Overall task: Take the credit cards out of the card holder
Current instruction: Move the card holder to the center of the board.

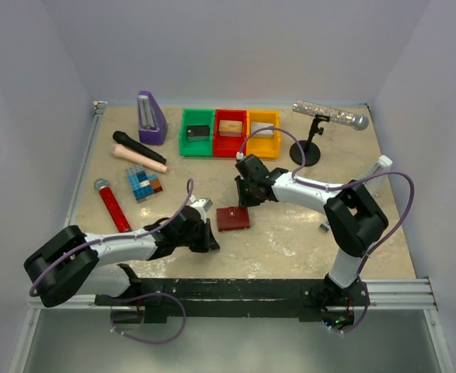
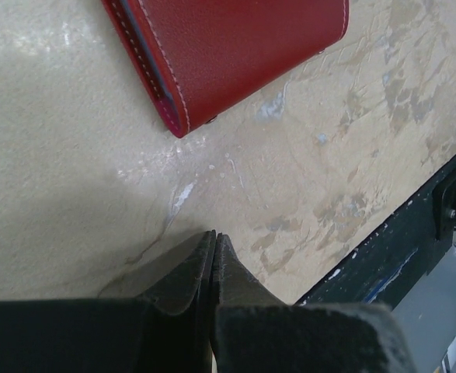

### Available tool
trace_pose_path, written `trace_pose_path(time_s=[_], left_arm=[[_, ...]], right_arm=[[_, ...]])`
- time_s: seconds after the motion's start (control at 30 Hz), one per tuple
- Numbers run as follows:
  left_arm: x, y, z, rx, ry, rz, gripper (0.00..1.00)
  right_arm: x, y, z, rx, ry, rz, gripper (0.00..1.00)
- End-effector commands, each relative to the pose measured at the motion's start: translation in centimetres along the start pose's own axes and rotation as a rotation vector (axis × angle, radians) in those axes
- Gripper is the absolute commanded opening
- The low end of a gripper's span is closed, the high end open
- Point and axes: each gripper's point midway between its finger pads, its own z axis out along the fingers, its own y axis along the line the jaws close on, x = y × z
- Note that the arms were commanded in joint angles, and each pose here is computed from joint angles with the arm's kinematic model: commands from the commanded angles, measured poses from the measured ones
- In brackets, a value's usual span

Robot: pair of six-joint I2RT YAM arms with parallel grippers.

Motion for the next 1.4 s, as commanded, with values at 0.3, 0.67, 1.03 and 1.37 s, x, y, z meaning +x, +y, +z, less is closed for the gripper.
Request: trace_pose_path(time_s=[0.3,0.67,1.03,1.37], left_arm=[[-1.8,-2.1,1.3,0.034,-0.012,0.053,0.00],[-2.9,-1.2,2.3,-0.074,-0.004,0.056,0.00],[-4.7,-0.5,2.9,-0.133,-0.017,0.042,0.00],[-6.8,-1.3,3.4,-0.131,-0.026,0.018,0.00]], right_arm=[[-1.5,-0.4,1.3,0.054,-0.012,0.015,0.20],[1.3,-0.9,0.8,0.012,0.001,0.039,0.19],[5.4,-0.8,-0.2,-0.042,0.007,0.079,0.19],[8.0,0.1,-1.2,-0.069,0.002,0.126,0.22]])
